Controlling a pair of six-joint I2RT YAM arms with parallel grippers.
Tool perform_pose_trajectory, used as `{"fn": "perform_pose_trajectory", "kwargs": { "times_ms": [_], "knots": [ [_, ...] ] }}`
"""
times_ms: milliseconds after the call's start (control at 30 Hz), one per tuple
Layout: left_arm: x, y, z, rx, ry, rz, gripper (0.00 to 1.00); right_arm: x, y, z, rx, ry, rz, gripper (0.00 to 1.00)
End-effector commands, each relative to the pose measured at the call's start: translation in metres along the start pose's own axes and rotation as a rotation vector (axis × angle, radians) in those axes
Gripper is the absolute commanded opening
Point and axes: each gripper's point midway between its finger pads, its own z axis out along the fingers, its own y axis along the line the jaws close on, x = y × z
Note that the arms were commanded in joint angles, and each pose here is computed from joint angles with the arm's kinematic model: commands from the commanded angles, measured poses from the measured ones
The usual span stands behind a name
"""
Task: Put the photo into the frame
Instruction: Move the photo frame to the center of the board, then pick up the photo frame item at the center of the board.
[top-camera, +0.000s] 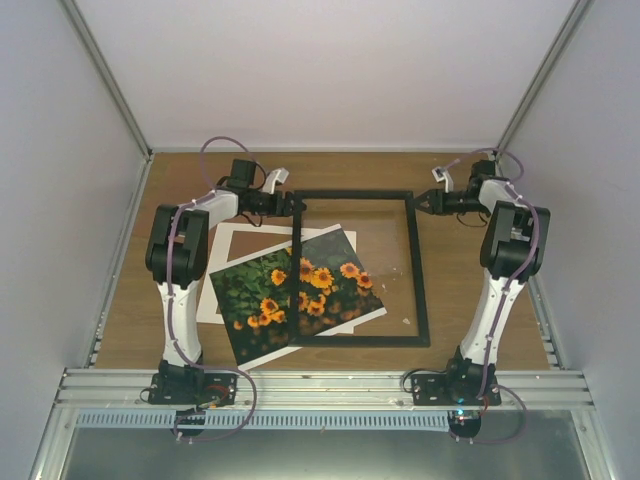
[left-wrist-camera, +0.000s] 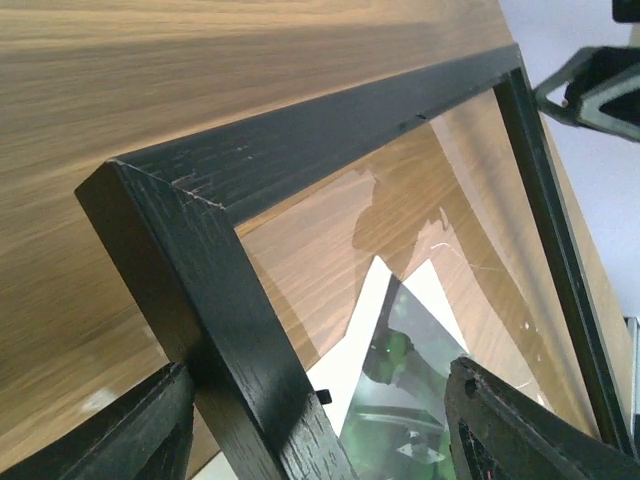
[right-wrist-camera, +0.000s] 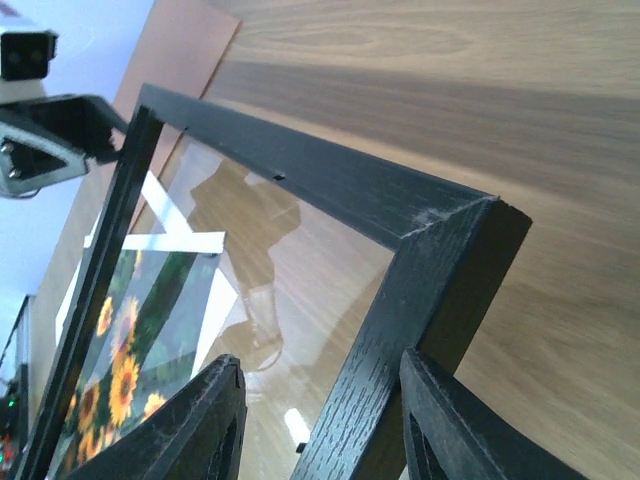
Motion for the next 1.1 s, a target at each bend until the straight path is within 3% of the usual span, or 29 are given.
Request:
{"fn": "perform_pose_trajectory", "kwargs": {
  "times_ms": [0, 267, 400, 633, 767, 967, 1067],
  "knots": [
    [-0.021, -0.101, 0.037, 0.271, -0.021, 0.250, 0.69, -0.013, 0.009, -0.005, -0.025, -0.036, -0.019, 0.44],
    [-0.018, -0.111, 0.101, 0.268, 0.012, 0.275, 0.72, -0.022, -0.059, -0.042, 0.180, -0.058, -0.022, 0.44],
    [-0.023, -0.096, 0.115, 0.194, 0.017, 0.209, 0.76, -0.018, -0.085, -0.051, 0.271, -0.041, -0.023, 0.44],
    [-0.019, -0.071, 0.050, 0.075, -0.029, 0.087, 0.94, -0.048, -0.066, -0.077, 0.412, -0.072, -0.134, 0.64],
    [-0.003, -0.057, 0.003, 0.024, -0.035, 0.022, 0.95, -0.034, -0.018, -0.063, 0.376, 0.008, -0.175, 0.64],
    [0.034, -0.036, -0.032, -0.077, 0.011, -0.105, 0.97, 0.038, 0.045, -0.018, 0.181, 0.176, 0.009, 0.66],
    [0.049, -0.023, -0.037, -0.154, 0.050, -0.189, 0.98, 0.065, 0.053, -0.003, 0.121, 0.199, 0.158, 0.75]
  ]
}}
